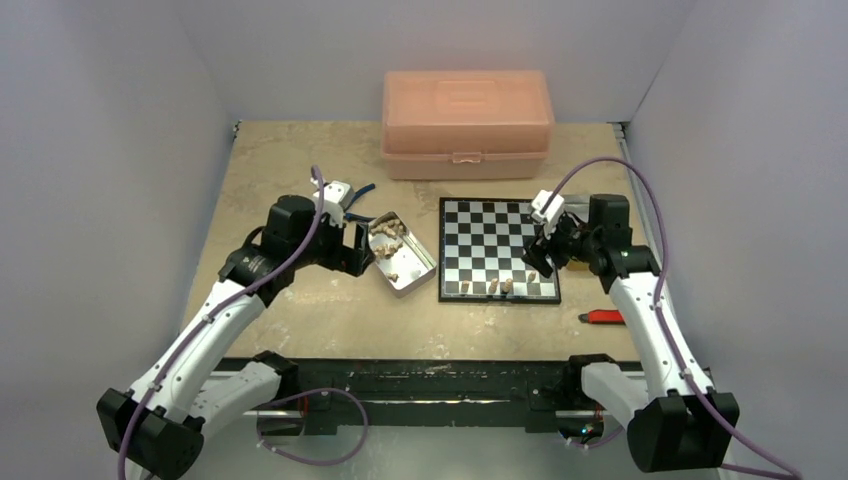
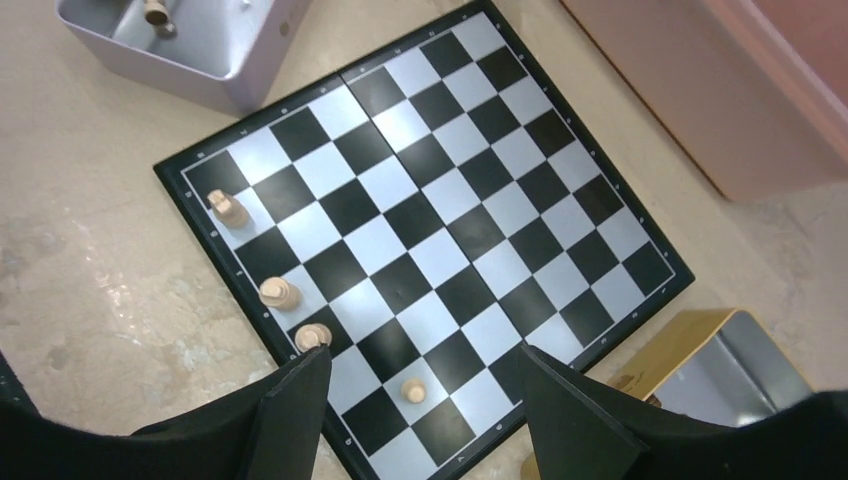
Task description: Set up the chess pieces on the board
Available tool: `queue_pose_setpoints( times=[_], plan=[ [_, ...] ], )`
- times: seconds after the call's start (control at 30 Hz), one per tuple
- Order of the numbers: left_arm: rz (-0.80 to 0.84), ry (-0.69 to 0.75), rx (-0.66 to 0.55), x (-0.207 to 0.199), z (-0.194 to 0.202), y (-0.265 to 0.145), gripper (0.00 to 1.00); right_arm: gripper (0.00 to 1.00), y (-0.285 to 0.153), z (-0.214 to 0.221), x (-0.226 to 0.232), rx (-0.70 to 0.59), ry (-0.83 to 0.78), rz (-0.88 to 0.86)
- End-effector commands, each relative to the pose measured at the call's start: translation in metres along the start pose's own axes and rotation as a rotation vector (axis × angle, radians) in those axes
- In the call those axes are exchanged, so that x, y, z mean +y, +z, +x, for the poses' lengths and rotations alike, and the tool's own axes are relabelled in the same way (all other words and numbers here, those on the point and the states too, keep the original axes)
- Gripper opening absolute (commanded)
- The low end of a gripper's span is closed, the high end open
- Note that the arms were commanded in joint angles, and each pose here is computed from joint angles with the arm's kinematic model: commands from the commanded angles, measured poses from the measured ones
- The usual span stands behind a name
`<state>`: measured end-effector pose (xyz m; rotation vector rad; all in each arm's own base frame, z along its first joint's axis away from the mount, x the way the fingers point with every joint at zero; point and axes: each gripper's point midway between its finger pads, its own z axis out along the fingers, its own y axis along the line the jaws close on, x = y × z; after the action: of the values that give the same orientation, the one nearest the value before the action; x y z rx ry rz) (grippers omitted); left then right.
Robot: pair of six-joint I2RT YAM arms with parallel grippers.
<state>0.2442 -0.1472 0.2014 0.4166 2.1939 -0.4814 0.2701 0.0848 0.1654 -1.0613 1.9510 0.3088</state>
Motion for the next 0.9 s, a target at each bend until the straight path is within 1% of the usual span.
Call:
queue_pose_setpoints(
  times=[0.0, 0.13, 0.2, 0.3, 0.47, 0.57, 0.6, 0.67, 0.7, 0.87],
  plan=[
    [0.078, -0.120, -0.032, -0.019, -0.022, 0.005, 0.97, 0.72, -0.017, -0.046, 0.006, -0.133, -0.002, -0.056],
    [0.086, -0.182, 0.004, -0.021, -0.019, 0.018, 0.96, 0.73, -0.022, -0.064, 0.019, -0.185, 0.012, -0.151],
    [0.083, -0.200, 0.022, -0.021, -0.017, 0.023, 0.95, 0.73, -0.021, -0.062, 0.024, -0.201, 0.010, -0.182],
    [0.054, -0.211, 0.055, -0.016, -0.013, 0.031, 0.93, 0.74, -0.021, -0.051, 0.023, -0.201, 0.014, -0.159],
    [-0.055, -0.171, 0.136, -0.005, 0.001, 0.049, 0.91, 0.75, -0.027, -0.045, 0.020, -0.206, 0.017, -0.130],
    [-0.126, -0.126, 0.184, 0.000, 0.005, 0.062, 0.87, 0.75, -0.027, -0.044, 0.019, -0.202, 0.016, -0.126],
    [-0.138, -0.109, 0.193, 0.001, 0.003, 0.068, 0.84, 0.75, -0.027, -0.044, 0.020, -0.202, 0.015, -0.126],
    [-0.173, -0.070, 0.227, 0.004, 0.003, 0.081, 0.75, 0.75, -0.027, -0.044, 0.020, -0.202, 0.012, -0.125],
    [-0.183, -0.050, 0.234, 0.004, -0.002, 0.086, 0.71, 0.75, -0.027, -0.043, 0.019, -0.200, 0.011, -0.123],
    [-0.227, 0.036, 0.320, 0.011, 0.000, 0.110, 0.54, 0.75, -0.027, -0.041, 0.018, -0.190, 0.006, -0.111]
  ],
)
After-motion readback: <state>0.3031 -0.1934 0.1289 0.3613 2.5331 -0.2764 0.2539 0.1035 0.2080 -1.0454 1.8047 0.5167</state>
